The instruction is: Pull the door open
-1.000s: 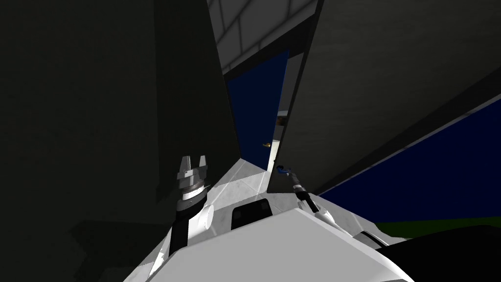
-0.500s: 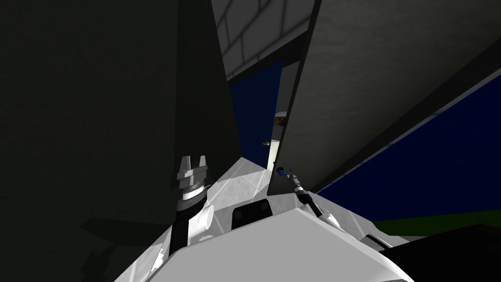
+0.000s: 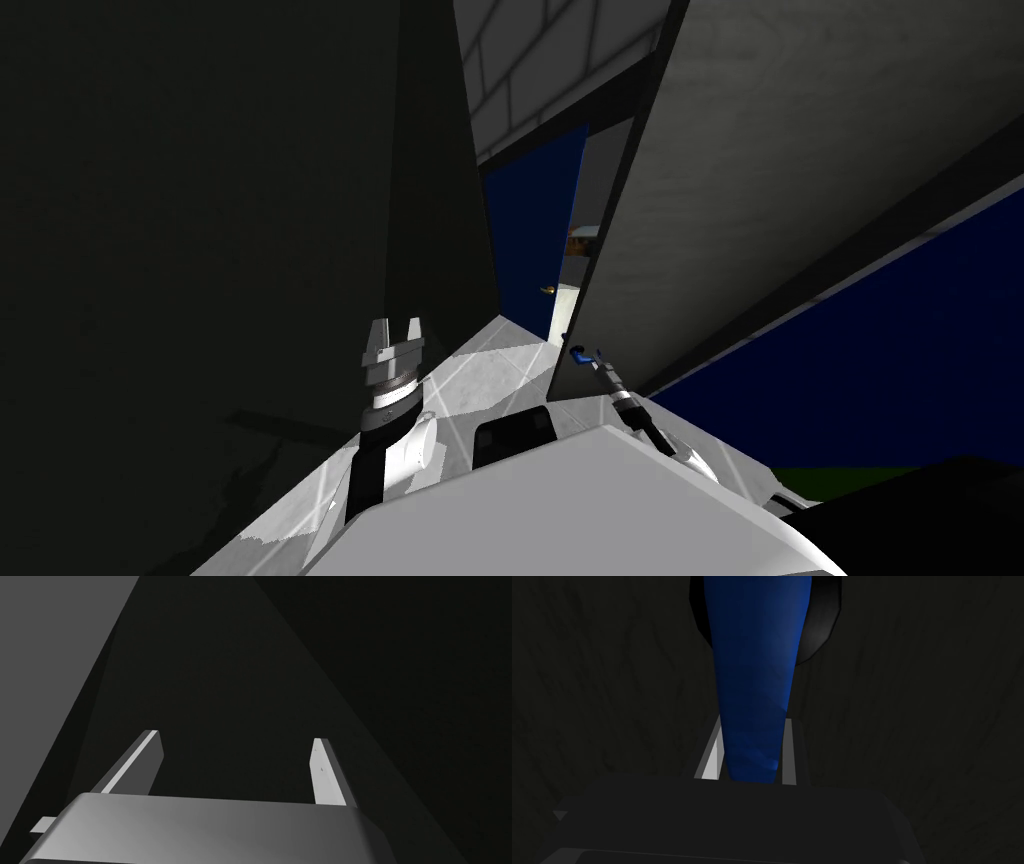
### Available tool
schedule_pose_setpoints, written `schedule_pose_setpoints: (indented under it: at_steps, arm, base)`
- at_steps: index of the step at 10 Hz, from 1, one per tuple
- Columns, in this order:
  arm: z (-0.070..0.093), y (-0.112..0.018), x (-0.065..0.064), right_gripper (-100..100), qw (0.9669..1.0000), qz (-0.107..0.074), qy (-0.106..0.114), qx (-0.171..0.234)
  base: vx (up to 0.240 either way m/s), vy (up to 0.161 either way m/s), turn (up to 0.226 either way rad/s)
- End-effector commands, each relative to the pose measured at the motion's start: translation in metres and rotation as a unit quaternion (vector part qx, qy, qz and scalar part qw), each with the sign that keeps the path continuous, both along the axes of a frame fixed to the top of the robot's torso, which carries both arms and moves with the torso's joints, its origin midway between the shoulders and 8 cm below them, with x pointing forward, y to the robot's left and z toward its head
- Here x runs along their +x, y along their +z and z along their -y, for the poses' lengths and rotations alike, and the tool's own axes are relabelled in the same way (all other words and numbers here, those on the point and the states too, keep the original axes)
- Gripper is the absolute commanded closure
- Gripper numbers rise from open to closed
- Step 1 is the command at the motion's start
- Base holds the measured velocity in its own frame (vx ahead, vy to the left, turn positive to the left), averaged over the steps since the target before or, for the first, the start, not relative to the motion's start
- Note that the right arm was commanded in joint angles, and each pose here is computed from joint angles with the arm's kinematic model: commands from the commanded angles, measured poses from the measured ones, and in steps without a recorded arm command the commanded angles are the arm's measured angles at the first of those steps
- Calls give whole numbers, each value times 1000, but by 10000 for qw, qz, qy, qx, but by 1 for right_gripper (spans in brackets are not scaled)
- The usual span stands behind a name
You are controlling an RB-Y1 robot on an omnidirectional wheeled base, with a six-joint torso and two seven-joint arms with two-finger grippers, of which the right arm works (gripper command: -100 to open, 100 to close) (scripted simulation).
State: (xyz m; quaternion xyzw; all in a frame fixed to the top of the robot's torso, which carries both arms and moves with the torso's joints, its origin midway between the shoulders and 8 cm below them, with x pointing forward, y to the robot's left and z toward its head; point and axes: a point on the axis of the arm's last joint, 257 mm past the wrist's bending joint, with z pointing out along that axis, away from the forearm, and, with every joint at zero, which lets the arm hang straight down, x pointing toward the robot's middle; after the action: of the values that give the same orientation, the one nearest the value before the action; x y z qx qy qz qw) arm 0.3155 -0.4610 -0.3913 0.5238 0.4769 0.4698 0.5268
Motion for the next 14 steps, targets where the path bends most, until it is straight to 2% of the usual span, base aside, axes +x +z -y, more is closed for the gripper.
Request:
schedule_pose_setpoints:
  at_steps: [1,5,6,7,14]
  arm:
    - [-10,-1,-9,100,9999,13,158,58]
    - [-13,-1,-24,100,9995,25,302,83]
    - [-2,1,-23,100,9998,1,210,27]
    - [-3,-1,-30,100,9997,-10,256,34]
    - [-12,-1,-55,100,9987,19,511,75]
  base:
    - [-197,-50,178]
    - [-159,-28,99]
    - [-62,-20,-1]
    - [-126,-39,167]
    - [-218,-52,172]
